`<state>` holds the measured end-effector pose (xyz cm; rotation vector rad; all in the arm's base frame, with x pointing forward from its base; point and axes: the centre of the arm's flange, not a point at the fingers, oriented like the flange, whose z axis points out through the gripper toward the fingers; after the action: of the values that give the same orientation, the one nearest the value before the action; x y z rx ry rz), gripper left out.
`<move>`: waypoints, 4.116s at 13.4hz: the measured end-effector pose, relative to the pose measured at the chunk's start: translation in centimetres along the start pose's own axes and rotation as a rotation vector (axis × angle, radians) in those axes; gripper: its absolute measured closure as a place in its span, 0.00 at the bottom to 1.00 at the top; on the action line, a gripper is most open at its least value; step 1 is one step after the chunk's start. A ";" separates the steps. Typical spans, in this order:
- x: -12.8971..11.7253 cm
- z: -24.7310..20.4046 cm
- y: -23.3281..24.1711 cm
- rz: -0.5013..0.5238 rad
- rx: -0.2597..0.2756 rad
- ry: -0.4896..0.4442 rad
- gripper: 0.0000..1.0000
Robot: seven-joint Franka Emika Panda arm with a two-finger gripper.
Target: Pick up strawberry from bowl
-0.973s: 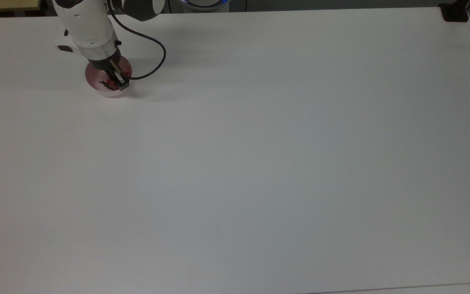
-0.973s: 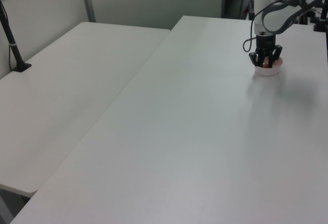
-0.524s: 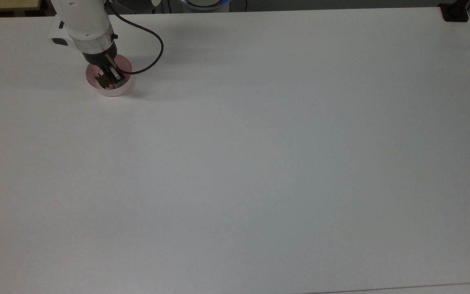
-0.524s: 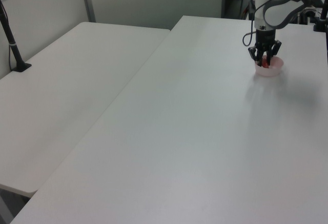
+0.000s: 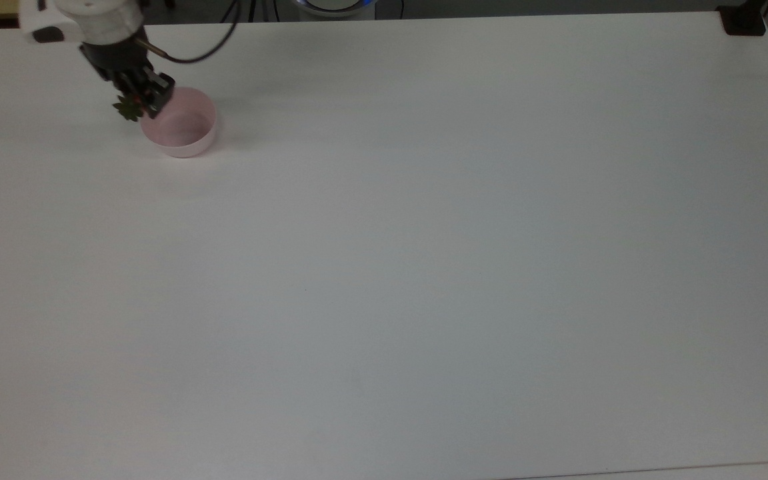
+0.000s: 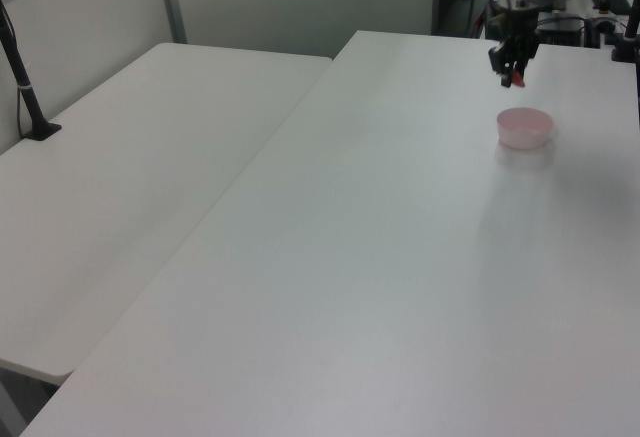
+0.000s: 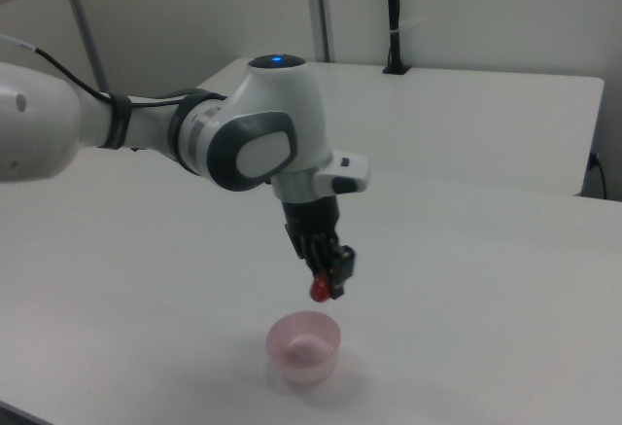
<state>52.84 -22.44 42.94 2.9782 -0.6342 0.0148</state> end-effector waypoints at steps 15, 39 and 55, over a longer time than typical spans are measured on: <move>4.1 13.5 18.8 -0.424 -0.080 -0.040 0.55; -3.2 -21.8 -11.6 -0.346 0.142 0.013 0.00; -4.1 -19.7 -19.8 -0.477 0.151 0.069 0.00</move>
<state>57.40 -0.90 60.56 3.1734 0.0982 0.1338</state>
